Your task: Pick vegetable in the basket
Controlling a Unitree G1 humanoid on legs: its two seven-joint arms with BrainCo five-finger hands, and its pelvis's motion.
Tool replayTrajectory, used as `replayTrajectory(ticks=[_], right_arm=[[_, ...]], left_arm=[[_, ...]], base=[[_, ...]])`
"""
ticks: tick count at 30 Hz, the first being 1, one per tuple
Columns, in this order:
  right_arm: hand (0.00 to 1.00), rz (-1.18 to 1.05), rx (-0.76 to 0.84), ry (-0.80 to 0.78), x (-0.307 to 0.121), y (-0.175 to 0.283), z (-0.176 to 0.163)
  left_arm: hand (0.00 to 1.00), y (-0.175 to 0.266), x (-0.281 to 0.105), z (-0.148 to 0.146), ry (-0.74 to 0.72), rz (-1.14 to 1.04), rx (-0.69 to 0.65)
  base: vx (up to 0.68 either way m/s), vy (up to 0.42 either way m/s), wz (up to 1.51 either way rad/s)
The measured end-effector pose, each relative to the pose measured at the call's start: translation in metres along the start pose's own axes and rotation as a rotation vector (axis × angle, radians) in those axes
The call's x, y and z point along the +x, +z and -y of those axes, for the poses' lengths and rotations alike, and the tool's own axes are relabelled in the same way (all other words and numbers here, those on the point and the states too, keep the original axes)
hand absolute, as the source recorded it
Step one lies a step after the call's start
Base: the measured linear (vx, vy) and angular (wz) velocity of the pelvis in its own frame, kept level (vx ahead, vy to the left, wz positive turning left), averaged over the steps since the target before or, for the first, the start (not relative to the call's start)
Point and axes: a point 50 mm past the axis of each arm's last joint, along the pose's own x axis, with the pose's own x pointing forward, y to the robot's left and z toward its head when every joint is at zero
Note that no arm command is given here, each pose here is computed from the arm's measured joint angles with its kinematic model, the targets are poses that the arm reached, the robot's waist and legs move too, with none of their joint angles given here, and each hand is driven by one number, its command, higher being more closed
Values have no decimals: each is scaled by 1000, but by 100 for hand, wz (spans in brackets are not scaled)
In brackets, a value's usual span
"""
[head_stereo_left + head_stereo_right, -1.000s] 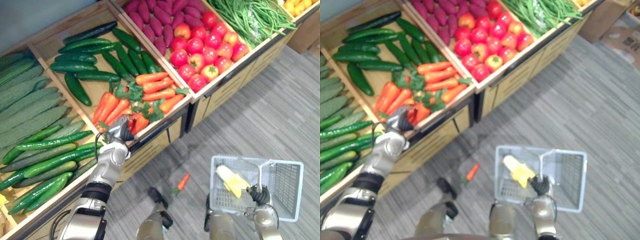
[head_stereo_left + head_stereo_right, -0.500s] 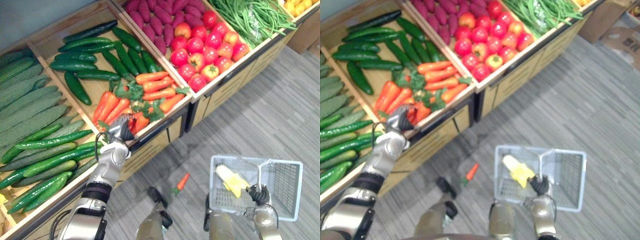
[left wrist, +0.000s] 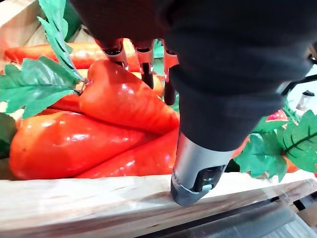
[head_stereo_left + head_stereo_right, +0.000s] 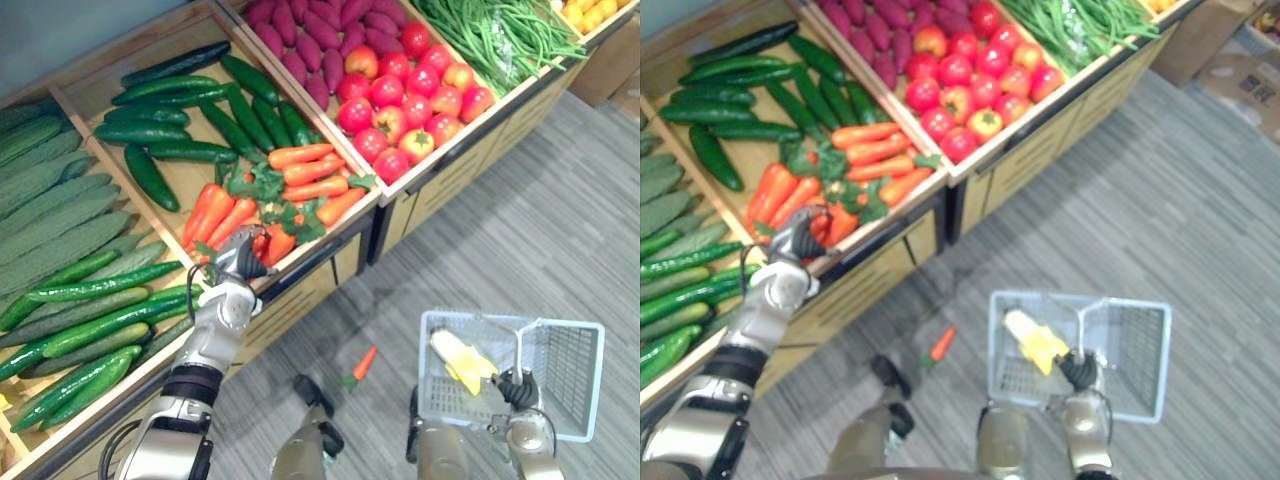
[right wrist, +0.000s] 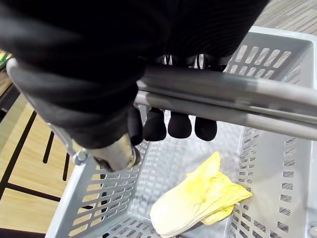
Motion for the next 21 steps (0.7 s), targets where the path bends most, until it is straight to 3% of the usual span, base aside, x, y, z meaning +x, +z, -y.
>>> replayTrajectory(ticks=[7,20,21], right_arm=[[100,-12,-3,-1,-2,-4,1],[100,-18,-5,-6,-4,-7,2],[100,-19,-5,-6,-4,-7,2]], left_arm=[[100,1,1,-8,1,22,14],[100,-6,4,-35,158,-22,-34],[0,-7,4,-36,168,-28,-36]], base=[[12,-43,1],[-34,-63,2],[-32,-55,2]])
